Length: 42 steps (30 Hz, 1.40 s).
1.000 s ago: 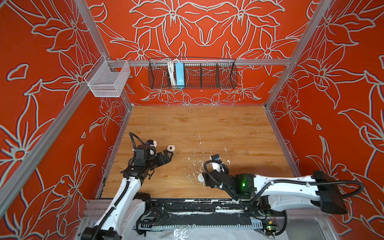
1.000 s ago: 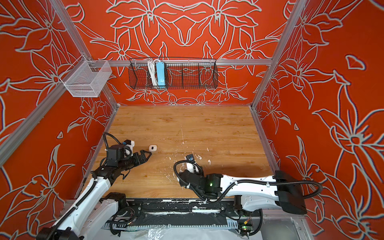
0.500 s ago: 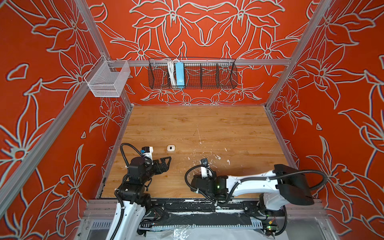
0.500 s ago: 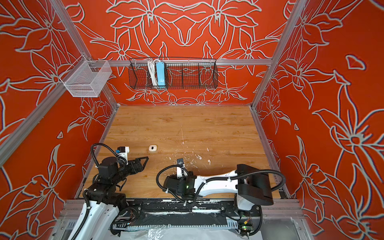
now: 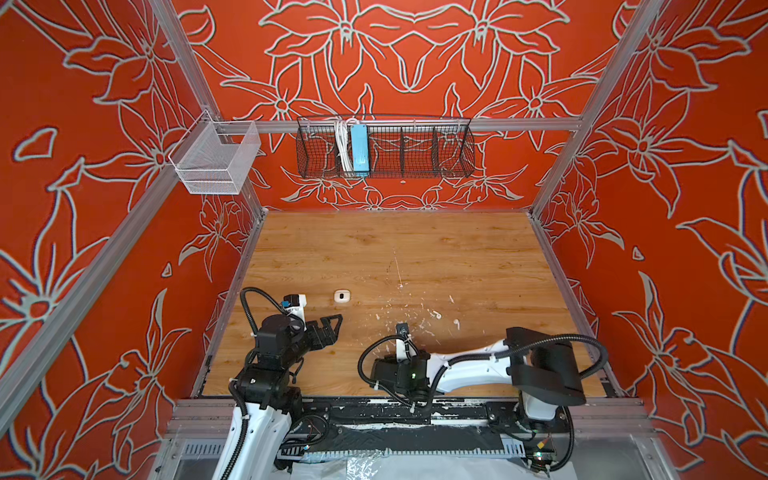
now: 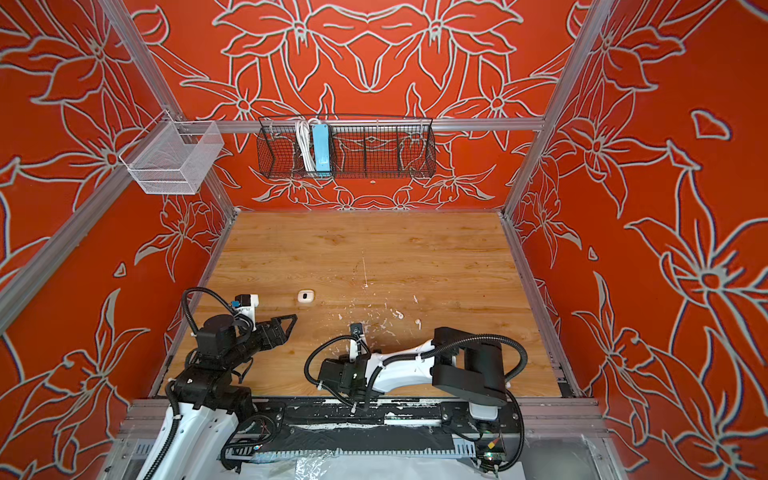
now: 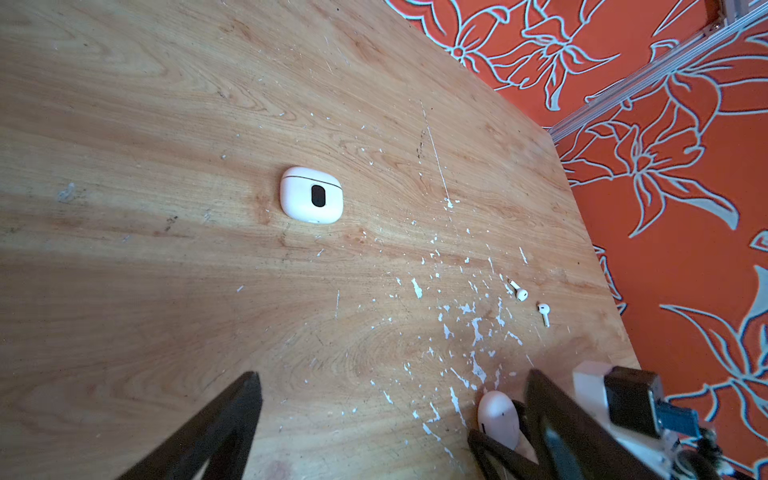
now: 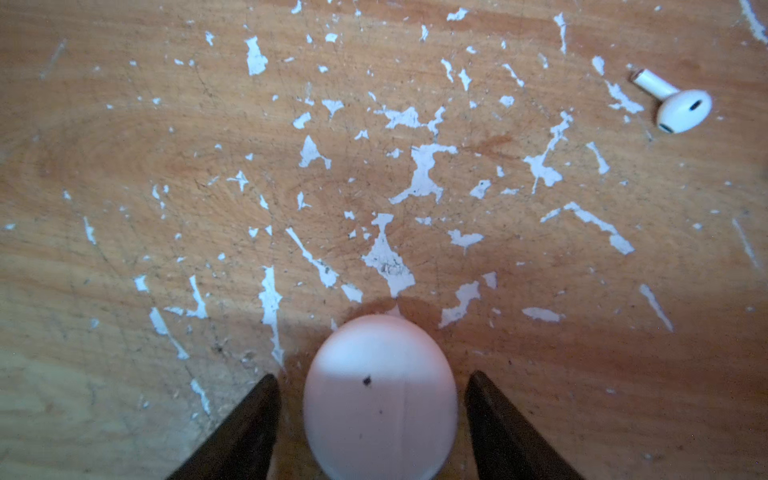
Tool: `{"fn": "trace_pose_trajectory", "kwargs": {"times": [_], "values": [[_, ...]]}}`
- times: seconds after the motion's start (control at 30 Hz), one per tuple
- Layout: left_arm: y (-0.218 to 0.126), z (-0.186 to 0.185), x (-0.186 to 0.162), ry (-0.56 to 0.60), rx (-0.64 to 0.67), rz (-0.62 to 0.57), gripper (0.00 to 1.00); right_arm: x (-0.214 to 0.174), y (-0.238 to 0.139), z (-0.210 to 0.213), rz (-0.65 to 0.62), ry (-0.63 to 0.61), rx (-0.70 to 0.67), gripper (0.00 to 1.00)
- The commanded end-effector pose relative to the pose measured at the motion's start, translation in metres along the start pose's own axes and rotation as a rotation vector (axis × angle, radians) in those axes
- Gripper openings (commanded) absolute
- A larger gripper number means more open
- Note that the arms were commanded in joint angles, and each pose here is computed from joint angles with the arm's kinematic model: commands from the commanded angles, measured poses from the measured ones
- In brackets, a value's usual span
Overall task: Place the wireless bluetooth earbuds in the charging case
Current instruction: 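Grasp the round white case with the right gripper and lift it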
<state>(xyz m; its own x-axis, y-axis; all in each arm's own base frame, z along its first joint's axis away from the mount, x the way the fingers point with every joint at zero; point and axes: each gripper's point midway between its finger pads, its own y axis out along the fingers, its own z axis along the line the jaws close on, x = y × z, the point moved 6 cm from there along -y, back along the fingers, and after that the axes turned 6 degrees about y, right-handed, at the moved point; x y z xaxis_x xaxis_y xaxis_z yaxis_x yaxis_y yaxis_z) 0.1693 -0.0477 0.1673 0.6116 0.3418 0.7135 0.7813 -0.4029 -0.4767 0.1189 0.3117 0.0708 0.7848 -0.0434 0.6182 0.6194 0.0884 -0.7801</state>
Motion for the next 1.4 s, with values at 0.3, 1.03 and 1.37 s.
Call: {"fn": "trace_pose_trajectory", "kwargs": {"times": [0.3,1.03,1.37], "values": [[-0.003,-0.001,-0.003,0.006,-0.013,-0.008,0.97,-0.018,0.011,-0.03,0.024,0.034,-0.098,0.63],[-0.005,-0.002,-0.003,0.012,-0.023,-0.02,0.97,-0.031,0.025,-0.018,0.063,0.075,-0.056,0.53],[-0.003,-0.014,-0.001,0.031,-0.123,-0.016,0.97,-0.007,0.01,-0.008,-0.029,-0.009,0.0,0.41]]}}
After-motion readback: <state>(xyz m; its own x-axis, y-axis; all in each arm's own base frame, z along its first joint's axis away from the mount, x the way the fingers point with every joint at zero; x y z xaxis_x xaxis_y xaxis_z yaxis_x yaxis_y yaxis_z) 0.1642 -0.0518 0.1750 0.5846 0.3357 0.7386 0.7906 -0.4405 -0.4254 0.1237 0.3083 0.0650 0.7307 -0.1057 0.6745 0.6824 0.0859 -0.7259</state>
